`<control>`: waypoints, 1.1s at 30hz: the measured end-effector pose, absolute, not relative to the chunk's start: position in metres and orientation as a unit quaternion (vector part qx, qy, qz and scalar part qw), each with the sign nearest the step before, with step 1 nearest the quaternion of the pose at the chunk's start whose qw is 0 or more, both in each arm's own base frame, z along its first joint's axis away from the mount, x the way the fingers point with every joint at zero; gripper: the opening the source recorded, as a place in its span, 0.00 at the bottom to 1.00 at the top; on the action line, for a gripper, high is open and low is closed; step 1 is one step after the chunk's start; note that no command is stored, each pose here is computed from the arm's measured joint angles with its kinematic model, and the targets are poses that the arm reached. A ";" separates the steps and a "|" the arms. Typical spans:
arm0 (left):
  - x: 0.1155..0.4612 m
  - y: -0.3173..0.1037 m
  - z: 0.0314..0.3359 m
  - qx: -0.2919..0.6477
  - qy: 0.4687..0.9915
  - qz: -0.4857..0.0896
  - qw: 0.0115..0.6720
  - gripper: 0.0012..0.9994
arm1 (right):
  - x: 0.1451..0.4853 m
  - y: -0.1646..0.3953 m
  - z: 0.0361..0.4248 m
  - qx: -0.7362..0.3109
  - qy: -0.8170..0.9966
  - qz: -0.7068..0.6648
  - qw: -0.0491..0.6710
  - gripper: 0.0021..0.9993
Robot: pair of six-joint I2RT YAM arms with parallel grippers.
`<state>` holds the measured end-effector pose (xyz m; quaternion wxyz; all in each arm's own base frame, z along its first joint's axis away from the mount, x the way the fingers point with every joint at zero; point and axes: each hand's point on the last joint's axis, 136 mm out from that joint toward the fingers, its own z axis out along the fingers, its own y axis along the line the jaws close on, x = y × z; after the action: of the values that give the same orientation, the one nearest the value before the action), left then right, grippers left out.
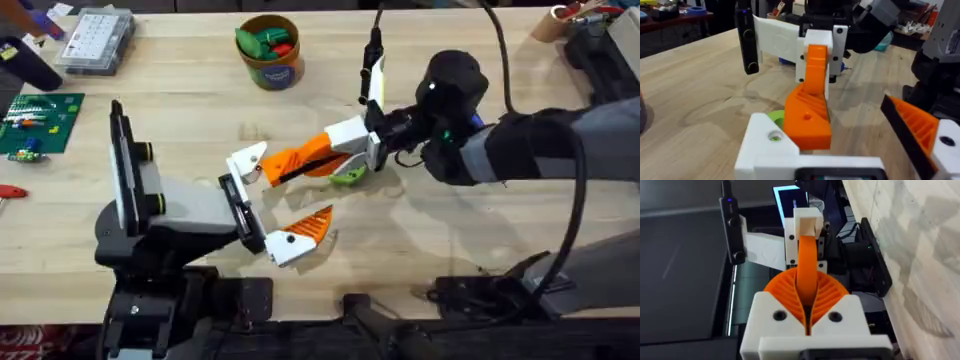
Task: Pick up the gripper from the table and insert it into the empty holder that is missing its gripper. Then pick up a screw, insert it into the mounting hole, and use the screwdriver to tighten it. Finally, clean up the table by picking up the vegetable and placing it into the bucket.
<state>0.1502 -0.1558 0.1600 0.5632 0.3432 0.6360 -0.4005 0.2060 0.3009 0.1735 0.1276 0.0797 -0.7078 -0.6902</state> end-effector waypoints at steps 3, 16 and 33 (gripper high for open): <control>0.150 -0.156 0.160 0.343 0.636 -0.401 0.563 0.99 | 0.206 0.302 0.174 0.082 -0.707 -0.691 0.123 0.02; 0.150 -0.156 0.160 0.343 0.636 -0.400 0.563 0.99 | 0.207 0.307 0.174 0.076 -0.708 -0.692 0.113 0.02; 0.154 -0.154 0.160 0.337 0.640 -0.393 0.568 0.99 | 0.209 0.317 0.173 0.069 -0.711 -0.694 0.095 0.02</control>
<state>0.1537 -0.1538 0.1600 0.5680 0.3369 0.6397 -0.3932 0.2087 0.3172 0.1729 0.0952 0.0687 -0.7107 -0.6936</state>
